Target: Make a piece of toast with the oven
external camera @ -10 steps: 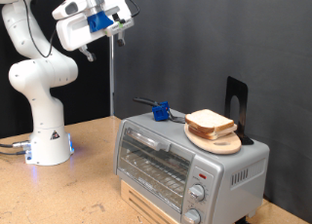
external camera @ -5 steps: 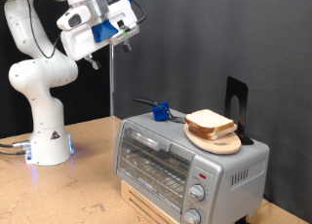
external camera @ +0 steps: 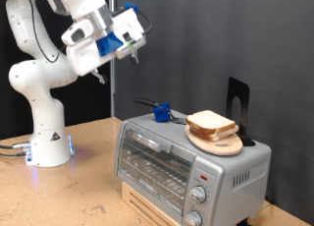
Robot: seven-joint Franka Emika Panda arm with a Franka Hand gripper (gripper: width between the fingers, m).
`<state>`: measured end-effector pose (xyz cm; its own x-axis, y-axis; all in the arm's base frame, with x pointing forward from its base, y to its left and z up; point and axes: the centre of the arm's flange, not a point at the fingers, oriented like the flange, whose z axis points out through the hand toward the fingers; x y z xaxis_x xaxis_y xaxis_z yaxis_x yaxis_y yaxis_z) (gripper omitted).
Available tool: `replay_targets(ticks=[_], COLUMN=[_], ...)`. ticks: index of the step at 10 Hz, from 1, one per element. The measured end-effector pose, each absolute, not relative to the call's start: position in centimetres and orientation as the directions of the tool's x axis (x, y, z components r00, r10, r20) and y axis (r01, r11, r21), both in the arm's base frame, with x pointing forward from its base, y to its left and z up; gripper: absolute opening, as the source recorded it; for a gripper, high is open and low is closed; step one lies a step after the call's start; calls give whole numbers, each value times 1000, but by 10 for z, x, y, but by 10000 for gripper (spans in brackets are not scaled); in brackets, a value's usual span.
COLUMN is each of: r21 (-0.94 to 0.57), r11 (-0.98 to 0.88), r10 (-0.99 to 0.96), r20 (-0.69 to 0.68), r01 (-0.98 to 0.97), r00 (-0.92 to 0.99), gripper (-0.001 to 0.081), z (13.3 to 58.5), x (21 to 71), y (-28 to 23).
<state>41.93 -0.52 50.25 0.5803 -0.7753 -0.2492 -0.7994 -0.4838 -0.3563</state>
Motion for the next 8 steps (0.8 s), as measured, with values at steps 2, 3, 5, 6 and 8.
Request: replay_targets(ticks=[2,3,5,6,8], r21=[-353,-362,-360,-361,-363], r11=[-505,-516,-523,-523,-524], r10=[-773,-767,-763,-769,-773], r20=[-221,-209,-205,-190,-177], r01=[-787,-776,-772,-772,-771], r00=[595,607,613,610,609], gripper=[800,800,800,800,800], z=[484,481,476,473,470], x=[433,437,438,439,438], y=[-6,-6,-5,-5,-2])
